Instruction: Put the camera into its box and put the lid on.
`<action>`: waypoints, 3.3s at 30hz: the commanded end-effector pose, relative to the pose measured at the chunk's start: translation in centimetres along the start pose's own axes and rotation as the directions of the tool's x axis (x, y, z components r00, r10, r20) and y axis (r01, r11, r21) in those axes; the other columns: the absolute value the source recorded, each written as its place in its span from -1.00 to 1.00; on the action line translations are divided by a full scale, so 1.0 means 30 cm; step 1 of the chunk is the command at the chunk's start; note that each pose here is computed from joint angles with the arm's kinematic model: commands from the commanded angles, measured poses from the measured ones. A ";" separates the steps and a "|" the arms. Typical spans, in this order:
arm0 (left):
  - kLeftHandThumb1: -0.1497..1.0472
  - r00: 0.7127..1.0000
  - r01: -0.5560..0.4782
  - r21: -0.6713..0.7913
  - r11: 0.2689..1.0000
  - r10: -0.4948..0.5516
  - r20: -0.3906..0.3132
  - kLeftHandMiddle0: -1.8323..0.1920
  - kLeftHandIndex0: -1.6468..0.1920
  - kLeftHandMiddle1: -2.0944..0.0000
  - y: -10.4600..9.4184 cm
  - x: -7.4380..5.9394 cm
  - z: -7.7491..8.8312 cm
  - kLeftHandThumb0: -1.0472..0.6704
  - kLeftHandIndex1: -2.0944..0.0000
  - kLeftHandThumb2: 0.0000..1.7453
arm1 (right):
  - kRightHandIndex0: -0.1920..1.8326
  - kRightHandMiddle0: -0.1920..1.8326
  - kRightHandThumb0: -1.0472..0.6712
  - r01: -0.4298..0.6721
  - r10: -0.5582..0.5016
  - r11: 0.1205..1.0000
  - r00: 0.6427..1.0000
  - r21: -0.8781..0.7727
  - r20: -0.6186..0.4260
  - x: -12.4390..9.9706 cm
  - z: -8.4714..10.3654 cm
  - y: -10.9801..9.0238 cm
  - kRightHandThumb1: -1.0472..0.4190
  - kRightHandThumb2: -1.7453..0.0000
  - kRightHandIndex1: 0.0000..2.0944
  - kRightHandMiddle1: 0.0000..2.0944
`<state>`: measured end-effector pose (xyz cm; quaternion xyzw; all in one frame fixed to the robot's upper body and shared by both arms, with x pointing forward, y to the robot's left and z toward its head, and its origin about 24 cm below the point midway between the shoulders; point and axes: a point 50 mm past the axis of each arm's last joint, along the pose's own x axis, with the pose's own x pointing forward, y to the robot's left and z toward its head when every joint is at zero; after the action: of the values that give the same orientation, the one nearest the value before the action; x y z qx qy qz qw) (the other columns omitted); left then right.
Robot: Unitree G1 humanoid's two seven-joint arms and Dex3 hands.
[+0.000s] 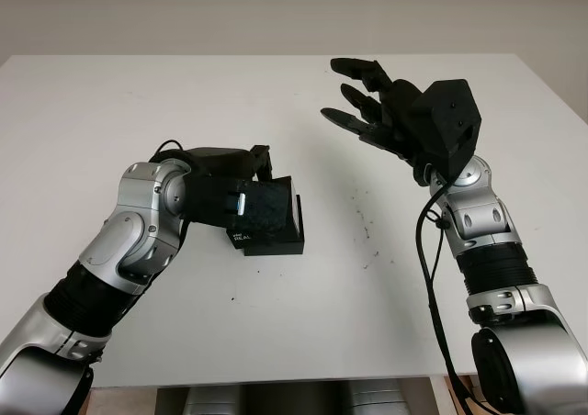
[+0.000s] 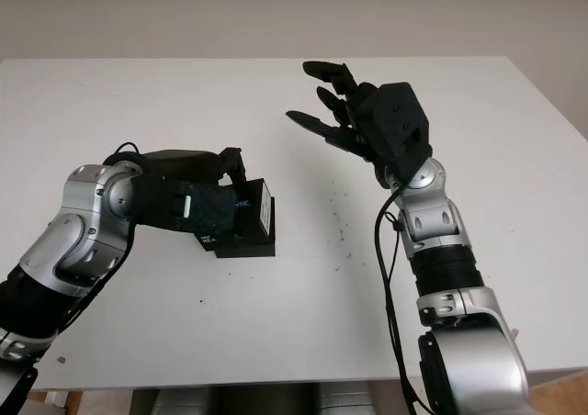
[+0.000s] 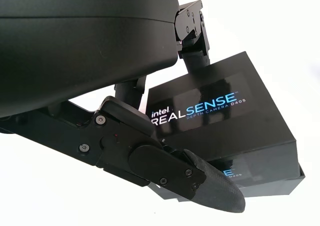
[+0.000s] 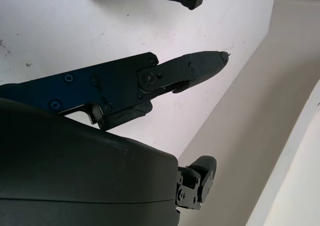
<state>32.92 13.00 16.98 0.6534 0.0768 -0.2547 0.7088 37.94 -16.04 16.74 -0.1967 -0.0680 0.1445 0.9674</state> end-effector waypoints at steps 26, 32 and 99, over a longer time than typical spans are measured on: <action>1.00 0.998 -0.037 -0.036 0.999 0.039 0.056 0.65 0.82 -1.00 0.005 0.049 0.031 -0.08 -0.40 -0.92 | -0.66 -0.88 -0.48 0.003 -0.003 1.000 1.000 0.000 0.022 0.000 0.014 0.004 -1.00 0.91 -0.95 -0.49; 1.00 0.994 -0.064 0.009 0.998 0.063 0.089 0.46 0.90 -1.00 0.033 0.050 0.035 -0.06 -0.89 -0.86 | -0.66 -0.88 -0.50 -0.002 0.002 1.000 1.000 0.007 0.018 -0.002 0.013 0.005 -1.00 0.91 -0.95 -0.51; 1.00 0.996 0.087 0.213 0.973 -0.083 -0.026 1.00 1.00 0.99 -0.011 0.044 0.078 -0.53 1.00 -0.76 | -0.65 -0.81 -0.47 0.008 -0.008 1.000 1.000 -0.001 0.010 -0.011 0.011 0.011 -1.00 0.92 -0.94 -0.61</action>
<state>33.40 10.44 16.23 0.7212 0.0826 -0.2887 0.6243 37.60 -15.66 16.71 -0.1952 -0.0702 0.1445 0.9675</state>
